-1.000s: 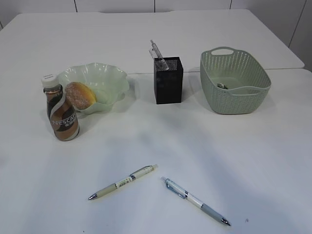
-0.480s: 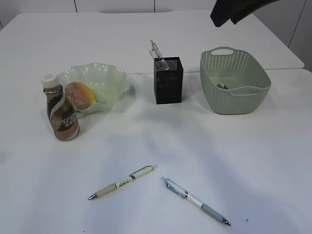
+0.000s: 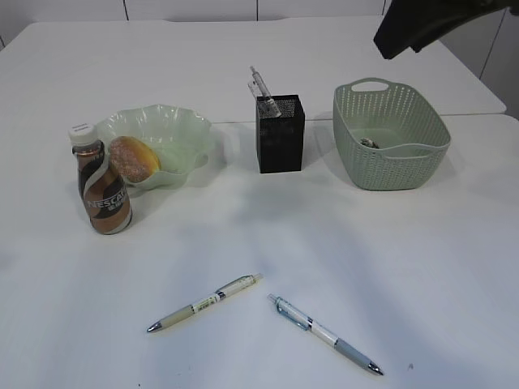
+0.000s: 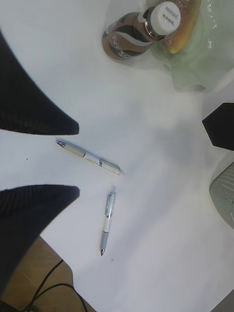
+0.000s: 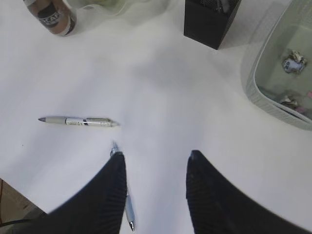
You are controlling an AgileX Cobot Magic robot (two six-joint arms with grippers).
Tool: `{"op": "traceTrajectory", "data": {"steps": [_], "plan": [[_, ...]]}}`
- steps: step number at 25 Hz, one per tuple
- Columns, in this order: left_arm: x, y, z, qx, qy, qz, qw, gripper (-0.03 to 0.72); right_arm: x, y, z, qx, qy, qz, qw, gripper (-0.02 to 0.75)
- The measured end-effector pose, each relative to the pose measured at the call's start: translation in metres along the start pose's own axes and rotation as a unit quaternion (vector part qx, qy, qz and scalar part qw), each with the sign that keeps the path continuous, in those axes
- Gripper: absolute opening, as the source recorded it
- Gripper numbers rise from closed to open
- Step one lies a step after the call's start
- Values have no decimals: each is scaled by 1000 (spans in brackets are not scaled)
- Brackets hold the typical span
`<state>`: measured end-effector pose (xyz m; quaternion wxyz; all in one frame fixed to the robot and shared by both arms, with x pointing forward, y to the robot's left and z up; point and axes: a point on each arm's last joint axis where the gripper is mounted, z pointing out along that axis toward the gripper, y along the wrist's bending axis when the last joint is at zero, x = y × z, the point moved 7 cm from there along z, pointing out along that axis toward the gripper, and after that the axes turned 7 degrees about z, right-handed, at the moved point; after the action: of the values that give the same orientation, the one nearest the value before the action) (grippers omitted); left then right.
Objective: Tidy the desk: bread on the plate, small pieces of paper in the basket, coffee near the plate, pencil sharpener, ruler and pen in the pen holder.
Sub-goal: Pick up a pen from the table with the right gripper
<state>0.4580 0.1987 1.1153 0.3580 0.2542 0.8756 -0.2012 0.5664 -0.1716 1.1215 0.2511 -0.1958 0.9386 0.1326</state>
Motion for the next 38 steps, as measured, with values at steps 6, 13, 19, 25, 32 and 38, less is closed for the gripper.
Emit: {"op": "traceTrajectory", "data": {"steps": [6,13,19,25,32,38], "plan": [[0,0,0,0,0,0,1000,239,15,5,1,-12,13,-6,1000,334],[0,0,0,0,0,0,1000,239,33,18,20,-15,52,-38,998,334],[0,0,0,0,0,0,1000,239,37,40,24,-19,62,-81,995,334],[0,0,0,0,0,0,1000,239,38,43,27,-21,66,-84,994,334],[0,0,0,0,0,0,1000,239,41,47,53,-20,100,-82,991,334],[0,0,0,0,0,0,1000,239,46,51,78,5,135,-64,989,334]]}}
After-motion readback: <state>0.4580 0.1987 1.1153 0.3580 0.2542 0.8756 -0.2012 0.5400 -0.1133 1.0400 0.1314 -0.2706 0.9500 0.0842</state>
